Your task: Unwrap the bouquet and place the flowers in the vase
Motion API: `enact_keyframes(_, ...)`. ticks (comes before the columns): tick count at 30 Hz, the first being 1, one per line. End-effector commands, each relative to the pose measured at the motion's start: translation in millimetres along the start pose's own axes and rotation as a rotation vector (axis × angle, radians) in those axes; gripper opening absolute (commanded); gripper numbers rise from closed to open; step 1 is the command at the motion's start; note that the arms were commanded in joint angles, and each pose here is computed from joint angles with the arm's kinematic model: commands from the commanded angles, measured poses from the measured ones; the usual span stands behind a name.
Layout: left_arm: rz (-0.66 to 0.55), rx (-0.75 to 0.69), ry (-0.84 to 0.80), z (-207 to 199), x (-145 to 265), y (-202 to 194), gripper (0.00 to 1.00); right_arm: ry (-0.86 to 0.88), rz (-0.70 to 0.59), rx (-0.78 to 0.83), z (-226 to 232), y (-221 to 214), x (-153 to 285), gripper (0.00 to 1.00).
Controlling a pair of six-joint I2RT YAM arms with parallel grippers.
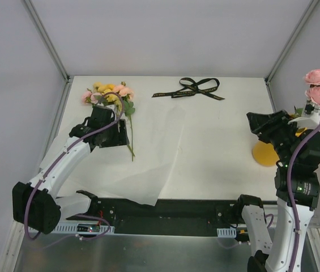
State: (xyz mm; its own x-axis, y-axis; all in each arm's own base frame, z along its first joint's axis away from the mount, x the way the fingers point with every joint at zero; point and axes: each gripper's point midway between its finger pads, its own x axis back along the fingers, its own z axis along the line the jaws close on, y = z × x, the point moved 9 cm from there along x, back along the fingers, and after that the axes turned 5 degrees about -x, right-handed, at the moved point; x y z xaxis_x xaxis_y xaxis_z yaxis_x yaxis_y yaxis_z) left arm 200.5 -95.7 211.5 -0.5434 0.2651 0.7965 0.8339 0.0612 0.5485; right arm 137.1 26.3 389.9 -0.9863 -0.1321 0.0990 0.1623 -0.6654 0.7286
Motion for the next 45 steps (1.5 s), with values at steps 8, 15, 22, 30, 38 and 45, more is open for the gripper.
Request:
enact_keyframes(8, 0.124, 0.124, 0.104, -2.0, -40.7, 20.9, 0.64, 0.226, 0.154, -0.009, 31.5, -6.5, 15.3, 0.49)
enact_keyframes(15, 0.145, 0.116, 0.113, -11.3, -77.8, 56.0, 0.52, 0.248, 0.188, -0.034, 27.5, -14.3, 6.0, 0.49)
enact_keyframes(22, 0.171, 0.097, 0.189, -9.7, -126.7, 81.7, 0.48, 0.231, 0.213, -0.012, 22.6, -20.4, 7.0, 0.5)
enact_keyframes(30, 0.196, 0.075, 0.225, -7.8, -162.4, 93.8, 0.4, 0.249, 0.216, -0.014, 24.6, -22.6, 14.8, 0.5)
enact_keyframes(38, 0.24, 0.066, 0.261, -1.9, -184.8, 87.6, 0.38, 0.241, 0.205, -0.011, 24.0, -22.7, 17.9, 0.5)
enact_keyframes(45, 0.293, 0.058, 0.266, 2.4, -196.6, 75.8, 0.34, 0.215, 0.174, -0.004, 22.4, -20.2, 17.2, 0.5)
